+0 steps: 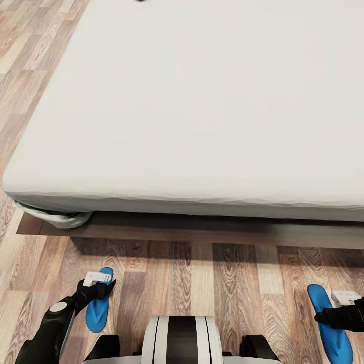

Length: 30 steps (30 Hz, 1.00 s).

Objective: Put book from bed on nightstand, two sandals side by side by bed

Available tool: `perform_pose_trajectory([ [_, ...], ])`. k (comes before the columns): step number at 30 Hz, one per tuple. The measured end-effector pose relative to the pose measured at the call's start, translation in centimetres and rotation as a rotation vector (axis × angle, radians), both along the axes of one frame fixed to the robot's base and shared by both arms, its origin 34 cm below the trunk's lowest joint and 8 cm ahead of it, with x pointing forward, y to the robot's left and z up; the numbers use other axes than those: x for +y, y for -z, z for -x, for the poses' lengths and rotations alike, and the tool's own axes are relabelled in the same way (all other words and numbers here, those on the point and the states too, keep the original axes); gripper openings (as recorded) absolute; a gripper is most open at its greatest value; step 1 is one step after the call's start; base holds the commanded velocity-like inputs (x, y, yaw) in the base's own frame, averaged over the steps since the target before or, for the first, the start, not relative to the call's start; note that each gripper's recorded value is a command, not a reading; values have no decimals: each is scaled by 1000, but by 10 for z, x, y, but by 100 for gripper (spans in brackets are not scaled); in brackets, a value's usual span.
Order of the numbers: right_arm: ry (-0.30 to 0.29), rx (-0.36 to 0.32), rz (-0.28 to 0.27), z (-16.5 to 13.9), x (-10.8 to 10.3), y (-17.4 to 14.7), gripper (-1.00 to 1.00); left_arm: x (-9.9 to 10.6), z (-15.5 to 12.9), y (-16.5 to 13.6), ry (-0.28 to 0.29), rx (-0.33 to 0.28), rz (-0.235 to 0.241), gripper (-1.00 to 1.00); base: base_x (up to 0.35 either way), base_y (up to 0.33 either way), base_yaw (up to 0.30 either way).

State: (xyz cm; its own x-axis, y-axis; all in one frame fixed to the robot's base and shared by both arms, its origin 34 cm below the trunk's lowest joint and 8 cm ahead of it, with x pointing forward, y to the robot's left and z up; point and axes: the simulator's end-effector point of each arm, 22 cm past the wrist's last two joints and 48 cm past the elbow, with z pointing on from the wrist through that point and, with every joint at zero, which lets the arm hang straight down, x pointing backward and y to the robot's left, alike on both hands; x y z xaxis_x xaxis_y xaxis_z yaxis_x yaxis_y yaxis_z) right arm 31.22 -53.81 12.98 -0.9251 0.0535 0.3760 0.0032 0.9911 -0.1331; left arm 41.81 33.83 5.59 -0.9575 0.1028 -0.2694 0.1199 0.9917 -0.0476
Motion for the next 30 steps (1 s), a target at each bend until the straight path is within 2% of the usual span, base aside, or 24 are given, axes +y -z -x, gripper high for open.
perform_pose_trajectory([
  [6,0,0,0,0,0,0,-100,0,-1,0,0,-2,-2,100,-234,0,0],
  [30,1,1,-1,0,1,0,-100,1,-3,-1,-1,-6,-2,100,-27,79,0],
])
